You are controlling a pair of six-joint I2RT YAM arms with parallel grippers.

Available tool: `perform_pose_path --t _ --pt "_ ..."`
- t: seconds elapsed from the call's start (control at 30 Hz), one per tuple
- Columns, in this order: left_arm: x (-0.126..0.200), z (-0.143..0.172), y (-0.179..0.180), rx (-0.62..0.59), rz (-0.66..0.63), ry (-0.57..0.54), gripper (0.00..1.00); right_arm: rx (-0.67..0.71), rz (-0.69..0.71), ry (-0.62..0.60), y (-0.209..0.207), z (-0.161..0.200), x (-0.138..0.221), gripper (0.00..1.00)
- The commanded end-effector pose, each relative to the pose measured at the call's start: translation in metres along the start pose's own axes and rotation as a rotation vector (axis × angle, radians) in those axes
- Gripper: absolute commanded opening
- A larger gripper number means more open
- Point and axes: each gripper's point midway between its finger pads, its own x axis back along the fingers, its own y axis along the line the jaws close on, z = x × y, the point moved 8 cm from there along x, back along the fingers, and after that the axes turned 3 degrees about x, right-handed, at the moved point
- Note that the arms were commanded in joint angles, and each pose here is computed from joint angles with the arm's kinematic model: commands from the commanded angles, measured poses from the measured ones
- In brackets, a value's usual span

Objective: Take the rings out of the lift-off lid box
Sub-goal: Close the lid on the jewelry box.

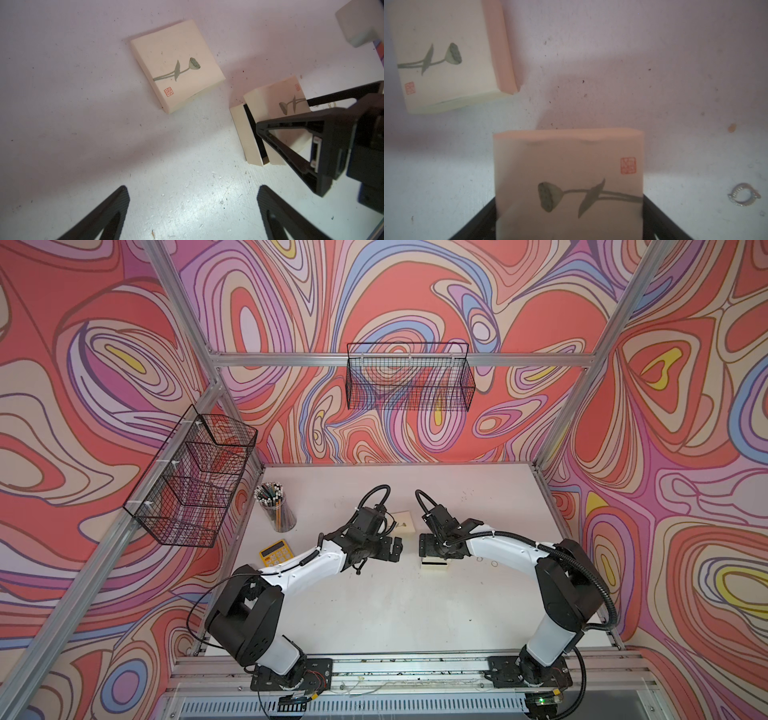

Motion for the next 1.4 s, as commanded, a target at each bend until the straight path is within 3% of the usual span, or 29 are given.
perform_pose_path --t 0.0,1.37 --pt "-0.001 -0.003 0.001 0.011 0.005 -0.002 1.0 -0.009 0.028 -0.004 0.003 -0.002 -0.003 0.85" --pt "-0.003 0.001 0.003 0.016 -0.006 0.01 1.0 0.033 0.09 -0.026 0.012 0.01 0.0 0.9"
